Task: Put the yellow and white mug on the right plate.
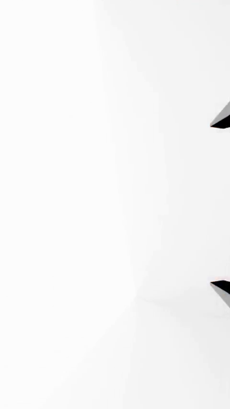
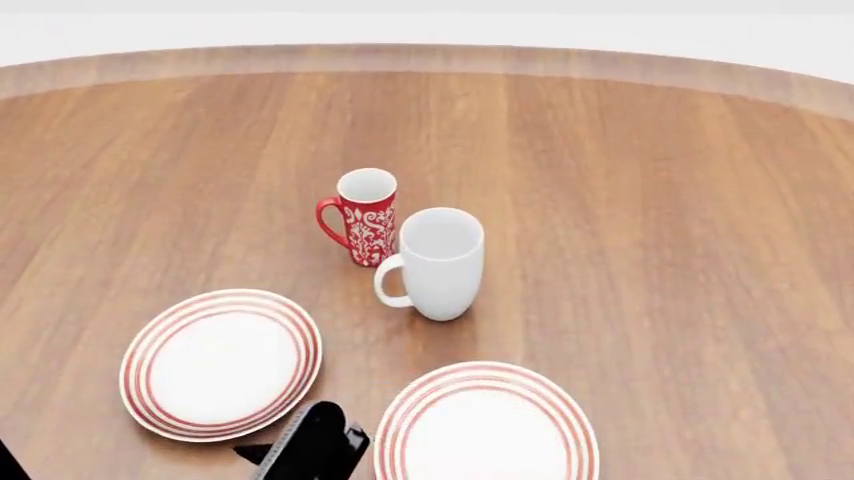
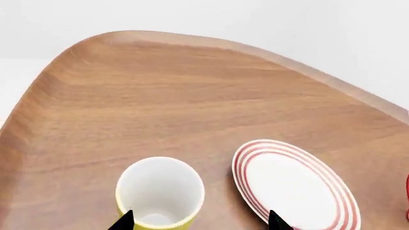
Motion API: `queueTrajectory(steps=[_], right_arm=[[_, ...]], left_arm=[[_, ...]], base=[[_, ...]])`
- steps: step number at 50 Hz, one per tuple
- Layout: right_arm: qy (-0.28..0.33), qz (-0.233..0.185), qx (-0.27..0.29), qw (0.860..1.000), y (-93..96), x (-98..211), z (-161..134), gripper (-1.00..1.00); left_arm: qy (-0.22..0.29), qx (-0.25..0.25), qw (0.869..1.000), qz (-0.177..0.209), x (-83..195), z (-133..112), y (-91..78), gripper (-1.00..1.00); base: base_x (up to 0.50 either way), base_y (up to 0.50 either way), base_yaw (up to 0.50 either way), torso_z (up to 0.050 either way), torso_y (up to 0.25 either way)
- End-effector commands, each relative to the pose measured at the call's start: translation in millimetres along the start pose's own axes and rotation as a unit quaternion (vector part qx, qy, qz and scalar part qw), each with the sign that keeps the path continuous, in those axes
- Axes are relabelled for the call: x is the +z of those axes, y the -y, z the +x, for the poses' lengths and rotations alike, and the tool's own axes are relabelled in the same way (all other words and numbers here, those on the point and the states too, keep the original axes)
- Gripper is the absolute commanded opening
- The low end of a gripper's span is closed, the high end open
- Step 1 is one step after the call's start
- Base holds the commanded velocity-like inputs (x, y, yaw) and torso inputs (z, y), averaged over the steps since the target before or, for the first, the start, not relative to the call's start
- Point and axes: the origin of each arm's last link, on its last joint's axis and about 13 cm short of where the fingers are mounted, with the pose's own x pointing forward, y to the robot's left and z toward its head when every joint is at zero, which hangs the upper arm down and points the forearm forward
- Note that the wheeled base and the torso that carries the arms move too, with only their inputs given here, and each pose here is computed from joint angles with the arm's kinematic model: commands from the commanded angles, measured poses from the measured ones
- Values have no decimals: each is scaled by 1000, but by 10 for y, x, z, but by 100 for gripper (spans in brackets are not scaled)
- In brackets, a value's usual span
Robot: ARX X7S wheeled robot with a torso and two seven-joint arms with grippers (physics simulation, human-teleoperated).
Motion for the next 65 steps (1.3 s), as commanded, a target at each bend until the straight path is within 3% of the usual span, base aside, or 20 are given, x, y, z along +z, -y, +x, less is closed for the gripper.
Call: queueTrajectory(steps=[1,23,47,62,63,64,65], right_arm=[[8,29,6,1000,-97,1,130,100],[-24,46,6,999,-262,-277,215,100],[-35,36,14,999,-325,-343,270,100],[-32,61,6,998,-355,-351,330,100],[-30,67,4,997,-351,-348,338,100],[-30,68,3,997,-351,-344,341,100],[-30,70,3,997,-353,-338,340,100]], left_arm=[[6,0,1000,5,12,13,-10,100],[1,-5,1000,4,100,50,-27,100],[-2,-5,1000,5,94,41,-21,100],[-4,-8,1000,4,103,17,-33,100],[-6,-83,995,47,247,106,-50,100],[-39,-67,995,59,224,152,-53,100],[-40,-68,995,59,230,156,-57,100]], base=[[0,0,0,0,0],[0,0,0,0,0],[0,0,0,0,0],[0,0,0,0,0],[0,0,0,0,0],[0,0,0,0,0],[0,0,0,0,0]])
